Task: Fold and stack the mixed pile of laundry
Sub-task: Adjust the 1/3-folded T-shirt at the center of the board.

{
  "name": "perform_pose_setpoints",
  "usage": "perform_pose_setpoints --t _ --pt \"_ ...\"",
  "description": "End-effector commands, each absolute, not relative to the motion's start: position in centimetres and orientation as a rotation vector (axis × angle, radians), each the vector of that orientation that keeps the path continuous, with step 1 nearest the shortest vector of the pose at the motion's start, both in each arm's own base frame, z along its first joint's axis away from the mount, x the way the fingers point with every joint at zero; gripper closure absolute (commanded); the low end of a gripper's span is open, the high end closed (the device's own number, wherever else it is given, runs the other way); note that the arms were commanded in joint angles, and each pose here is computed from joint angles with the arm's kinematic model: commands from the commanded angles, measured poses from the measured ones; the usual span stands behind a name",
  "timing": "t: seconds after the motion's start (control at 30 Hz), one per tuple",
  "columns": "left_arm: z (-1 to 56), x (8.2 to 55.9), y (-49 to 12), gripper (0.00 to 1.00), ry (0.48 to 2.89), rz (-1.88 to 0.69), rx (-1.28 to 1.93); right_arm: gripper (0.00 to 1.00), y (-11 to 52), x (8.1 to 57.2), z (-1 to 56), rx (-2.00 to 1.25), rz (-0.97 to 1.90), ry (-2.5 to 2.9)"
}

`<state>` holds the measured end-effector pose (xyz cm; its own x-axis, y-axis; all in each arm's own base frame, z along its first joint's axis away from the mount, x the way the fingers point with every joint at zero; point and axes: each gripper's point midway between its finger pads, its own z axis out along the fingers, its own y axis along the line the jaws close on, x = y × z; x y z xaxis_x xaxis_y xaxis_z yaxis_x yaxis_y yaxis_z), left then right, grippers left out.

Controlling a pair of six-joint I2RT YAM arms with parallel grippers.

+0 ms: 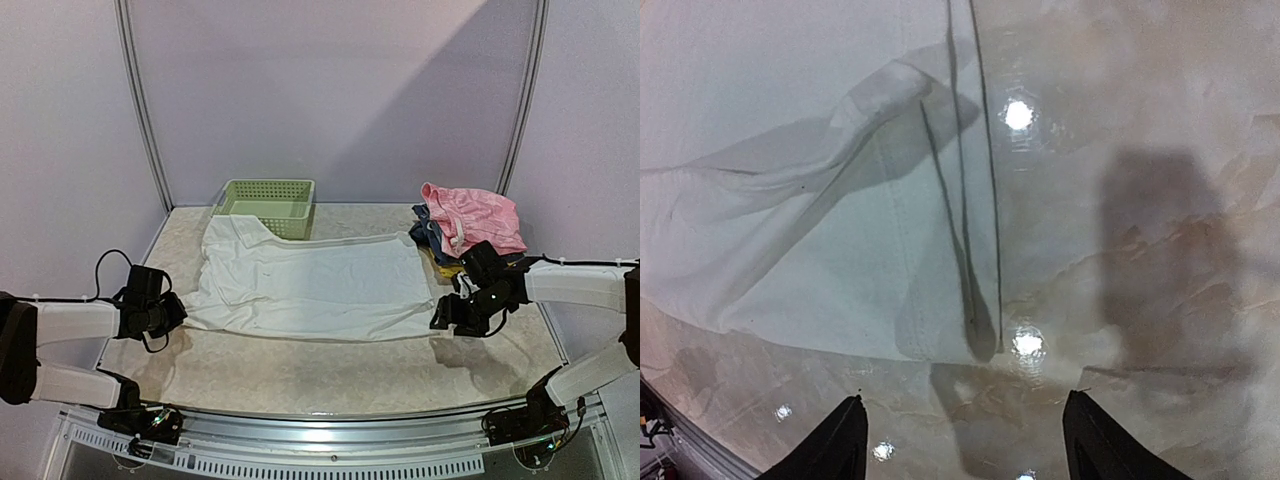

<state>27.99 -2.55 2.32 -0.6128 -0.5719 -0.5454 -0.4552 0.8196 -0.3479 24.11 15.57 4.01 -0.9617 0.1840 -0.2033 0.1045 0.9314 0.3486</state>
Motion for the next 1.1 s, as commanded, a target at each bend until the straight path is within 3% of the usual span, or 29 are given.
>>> perform_pose_setpoints --t 0.0,0.13,0.27,0.37,0.5,0.67,0.87,1.07 --pt "2.5 27.8 -1.9 1.00 2.326 -0.198 -0.759 0.34 16.6 24.3 3.6 0.183 0.572 2.862" --pt "2.5 27.7 -1.8 1.00 2.319 -0.197 -0.764 0.48 17.6 24.8 2.9 0.159 0.611 2.881" --pt "2.6 27.6 -1.7 1.00 2.311 -0.190 -0.767 0.53 17.5 25.0 1.9 0.154 0.579 2.912" --pt "2.6 27.6 -1.6 1.00 2.306 -0.189 -0.771 0.66 17.5 24.9 1.4 0.146 0.573 2.926" --pt "2.8 27.5 -1.4 1.00 2.295 -0.185 -0.775 0.75 17.2 25.3 1.4 0.152 0.567 2.917" --pt "2.9 27.6 -1.4 1.00 2.288 -0.184 -0.775 0.98 17.0 26.5 1.5 0.141 0.569 2.882" --pt "4.5 27.9 -1.6 1.00 2.256 -0.216 -0.763 1.00 17.6 28.9 3.9 0.114 0.597 2.836" --pt "10.6 27.6 -1.0 1.00 2.181 -0.203 -0.731 1.00 17.5 30.7 9.6 0.090 0.559 2.746"
